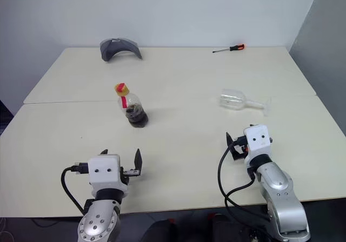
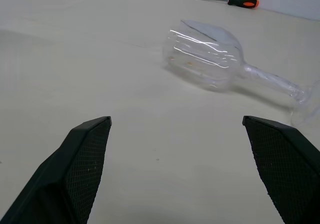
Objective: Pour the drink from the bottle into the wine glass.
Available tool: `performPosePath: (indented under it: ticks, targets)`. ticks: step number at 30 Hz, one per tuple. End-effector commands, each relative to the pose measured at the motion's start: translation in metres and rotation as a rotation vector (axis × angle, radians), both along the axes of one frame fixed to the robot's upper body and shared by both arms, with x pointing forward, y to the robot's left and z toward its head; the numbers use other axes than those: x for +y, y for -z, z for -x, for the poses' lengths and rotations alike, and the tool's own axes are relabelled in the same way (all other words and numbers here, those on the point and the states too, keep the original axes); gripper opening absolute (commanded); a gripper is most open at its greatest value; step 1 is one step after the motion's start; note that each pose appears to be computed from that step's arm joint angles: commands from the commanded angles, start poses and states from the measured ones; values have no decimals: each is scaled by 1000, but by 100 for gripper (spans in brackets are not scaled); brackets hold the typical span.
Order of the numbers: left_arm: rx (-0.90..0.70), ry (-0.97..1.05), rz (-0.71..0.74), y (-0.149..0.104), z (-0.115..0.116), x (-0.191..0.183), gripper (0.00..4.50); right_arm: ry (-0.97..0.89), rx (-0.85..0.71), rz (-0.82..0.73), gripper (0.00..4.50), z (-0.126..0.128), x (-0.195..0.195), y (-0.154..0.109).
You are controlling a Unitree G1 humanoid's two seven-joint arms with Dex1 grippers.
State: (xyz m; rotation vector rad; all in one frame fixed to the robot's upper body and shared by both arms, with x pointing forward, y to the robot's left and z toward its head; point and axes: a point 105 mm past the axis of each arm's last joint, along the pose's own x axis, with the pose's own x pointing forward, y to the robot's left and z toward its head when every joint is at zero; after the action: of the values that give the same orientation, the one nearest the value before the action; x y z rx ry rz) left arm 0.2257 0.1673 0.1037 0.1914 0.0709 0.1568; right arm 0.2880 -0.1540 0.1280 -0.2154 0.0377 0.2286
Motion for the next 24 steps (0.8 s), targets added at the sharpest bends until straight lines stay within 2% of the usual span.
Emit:
performPosePath:
  ticks: [1,10,12,15,24]
  targets:
    - [-22,-25,-30,-5,3,4,446,-10,-50,0,450,2,2,-11]
    - [-40,-14,2,-6,4,8,446,-7,-55,-12,450,1,-1,-9]
    - [-62,-18,-29,-10,-1,14,446,-16,-68,-7,450,-1,-2,-12]
    - [-75,-37,-43,-13,-9,23,446,-107,-76,-20,450,-5,1,-15]
    - [-115,50,-69,-20,-29,18,446,-427,-90,-106,450,-15,11,-30]
